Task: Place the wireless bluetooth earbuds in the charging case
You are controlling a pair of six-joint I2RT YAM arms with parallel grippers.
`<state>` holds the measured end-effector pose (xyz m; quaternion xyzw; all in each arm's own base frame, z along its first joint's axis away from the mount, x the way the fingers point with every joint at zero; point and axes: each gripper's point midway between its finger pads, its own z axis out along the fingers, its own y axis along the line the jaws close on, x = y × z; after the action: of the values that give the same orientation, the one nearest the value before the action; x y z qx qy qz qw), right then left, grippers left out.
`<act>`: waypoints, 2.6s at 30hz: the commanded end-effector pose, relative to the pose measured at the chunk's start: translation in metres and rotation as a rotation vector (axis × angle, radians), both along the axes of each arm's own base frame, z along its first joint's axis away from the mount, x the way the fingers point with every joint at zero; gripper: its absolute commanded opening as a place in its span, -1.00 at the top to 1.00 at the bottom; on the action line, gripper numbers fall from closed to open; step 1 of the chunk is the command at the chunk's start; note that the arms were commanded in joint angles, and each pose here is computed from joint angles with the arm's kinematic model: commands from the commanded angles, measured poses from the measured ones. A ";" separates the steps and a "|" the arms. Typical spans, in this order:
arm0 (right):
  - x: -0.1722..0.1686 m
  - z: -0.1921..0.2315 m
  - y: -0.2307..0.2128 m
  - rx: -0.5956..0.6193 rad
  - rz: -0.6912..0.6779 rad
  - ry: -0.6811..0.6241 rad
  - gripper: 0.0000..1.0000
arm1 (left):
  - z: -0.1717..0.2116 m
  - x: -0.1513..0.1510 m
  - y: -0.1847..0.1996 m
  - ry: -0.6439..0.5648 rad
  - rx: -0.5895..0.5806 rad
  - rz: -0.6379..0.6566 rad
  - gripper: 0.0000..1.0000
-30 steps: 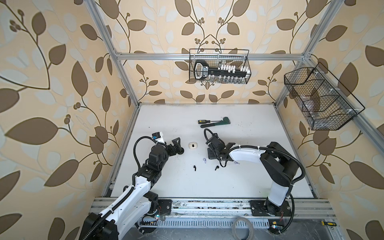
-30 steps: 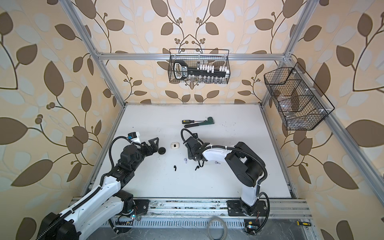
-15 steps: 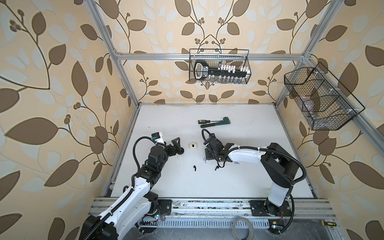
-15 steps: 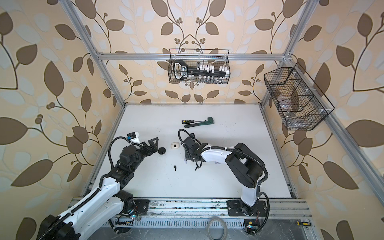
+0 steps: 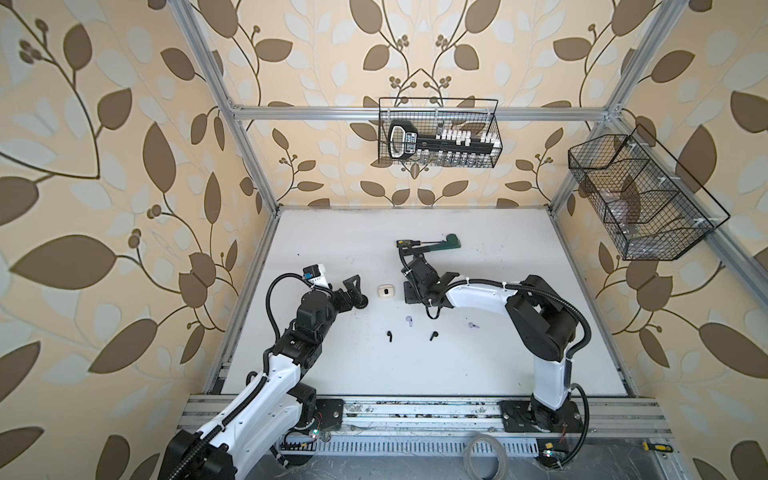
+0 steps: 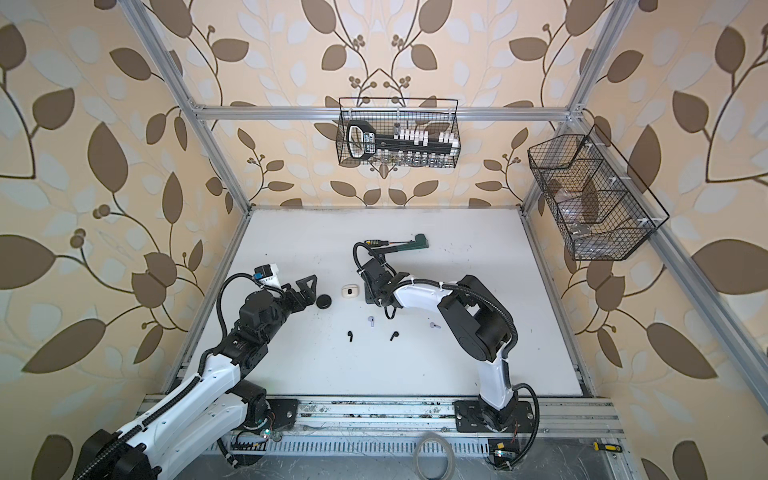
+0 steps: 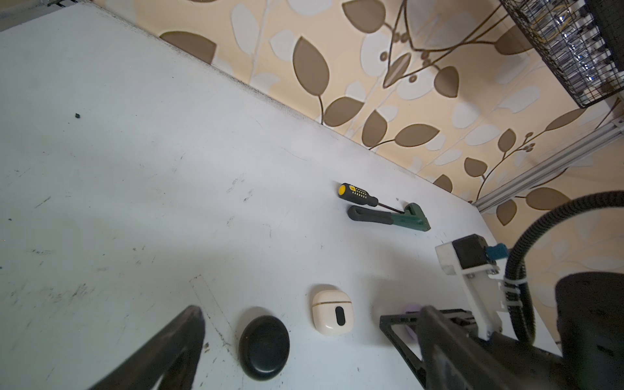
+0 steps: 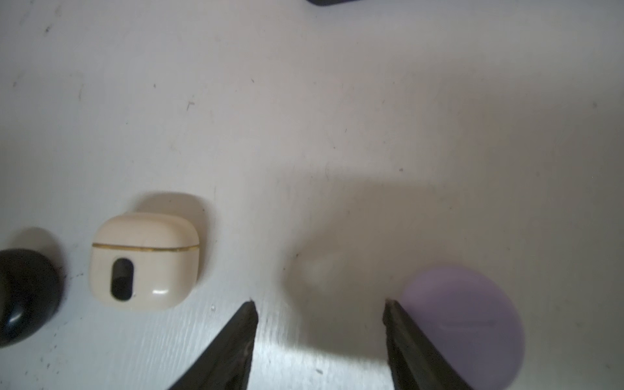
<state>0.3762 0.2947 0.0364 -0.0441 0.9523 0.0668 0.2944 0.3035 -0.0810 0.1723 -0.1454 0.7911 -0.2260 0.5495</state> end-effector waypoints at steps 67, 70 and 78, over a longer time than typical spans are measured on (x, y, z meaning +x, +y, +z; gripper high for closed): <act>-0.028 -0.015 -0.072 -0.156 0.115 0.109 -0.65 | 0.017 -0.006 0.004 -0.060 -0.014 0.002 -0.98; -0.028 -0.020 -0.059 -0.117 0.145 0.123 -0.66 | 0.015 -0.006 0.004 -0.055 -0.011 0.003 -0.98; -0.034 -0.032 -0.041 -0.085 0.173 0.142 -0.57 | 0.016 -0.006 0.004 -0.057 -0.009 0.001 -0.98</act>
<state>0.3516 0.2421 0.0204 -0.1235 0.9608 0.0365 0.2455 0.2972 -0.0810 0.1857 -0.1410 0.7785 -0.2386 0.5632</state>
